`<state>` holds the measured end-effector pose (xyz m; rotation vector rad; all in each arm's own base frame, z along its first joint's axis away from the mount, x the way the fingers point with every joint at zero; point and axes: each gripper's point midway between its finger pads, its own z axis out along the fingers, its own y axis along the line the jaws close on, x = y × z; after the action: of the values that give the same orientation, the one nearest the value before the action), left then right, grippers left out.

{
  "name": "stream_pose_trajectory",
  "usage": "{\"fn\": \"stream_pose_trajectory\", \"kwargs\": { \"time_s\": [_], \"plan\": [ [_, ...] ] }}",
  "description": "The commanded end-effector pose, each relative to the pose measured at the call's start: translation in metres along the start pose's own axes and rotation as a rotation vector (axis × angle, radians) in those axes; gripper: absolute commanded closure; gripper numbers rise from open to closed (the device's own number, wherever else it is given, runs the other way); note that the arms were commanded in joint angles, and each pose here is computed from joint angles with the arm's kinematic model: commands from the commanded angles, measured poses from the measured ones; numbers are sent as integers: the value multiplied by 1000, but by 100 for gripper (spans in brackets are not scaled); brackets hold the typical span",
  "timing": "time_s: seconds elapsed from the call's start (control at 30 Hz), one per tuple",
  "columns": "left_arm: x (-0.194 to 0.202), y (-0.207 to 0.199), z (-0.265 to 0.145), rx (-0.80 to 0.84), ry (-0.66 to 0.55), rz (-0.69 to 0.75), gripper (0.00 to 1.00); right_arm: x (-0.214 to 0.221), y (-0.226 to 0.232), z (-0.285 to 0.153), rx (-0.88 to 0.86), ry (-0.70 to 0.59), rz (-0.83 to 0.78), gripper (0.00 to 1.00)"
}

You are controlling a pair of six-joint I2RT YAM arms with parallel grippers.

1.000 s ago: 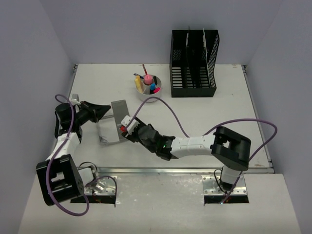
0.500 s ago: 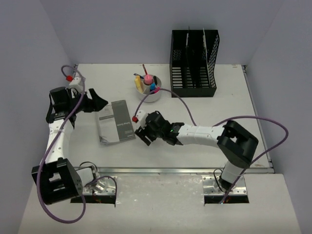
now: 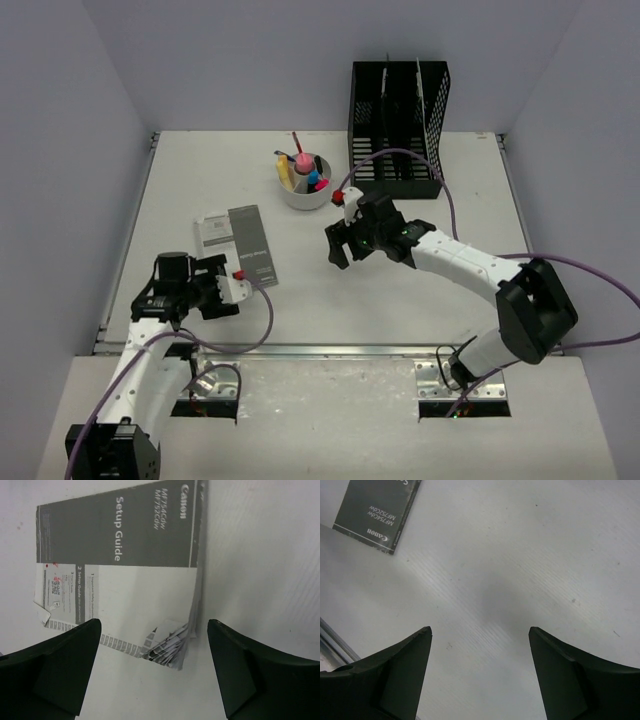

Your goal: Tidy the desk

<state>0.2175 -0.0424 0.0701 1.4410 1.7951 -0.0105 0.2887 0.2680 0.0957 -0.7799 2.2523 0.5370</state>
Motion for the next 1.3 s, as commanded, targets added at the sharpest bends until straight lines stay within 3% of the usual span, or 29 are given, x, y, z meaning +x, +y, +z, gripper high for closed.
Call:
{"fn": "stream_pose_trajectory", "kwargs": {
  "time_s": [0.0,0.43,0.67,0.77,0.87,0.97,1.0,1.27],
  "plan": [
    [5,-4,3,17,11,307,14,-8,1,-14,-29,-29,44,20],
    [28,-23,35,96,62,312,16,-11,-12,-12,-3,-30,51,20],
    [31,-13,57,12,71,311,22,-15,-18,-12,14,-34,58,20],
    [39,-17,61,22,100,326,32,-17,-20,-13,19,-37,53,20],
    [41,-22,62,54,101,359,55,-19,-21,-14,20,-41,54,20],
    [39,-28,62,72,83,392,91,-19,-20,-15,11,-44,52,20],
    [38,-29,62,79,76,399,98,-19,-17,-15,-2,-45,48,20],
    [-15,-9,41,59,-73,289,100,-33,-6,-25,-67,-97,-36,13]
  ]
}}
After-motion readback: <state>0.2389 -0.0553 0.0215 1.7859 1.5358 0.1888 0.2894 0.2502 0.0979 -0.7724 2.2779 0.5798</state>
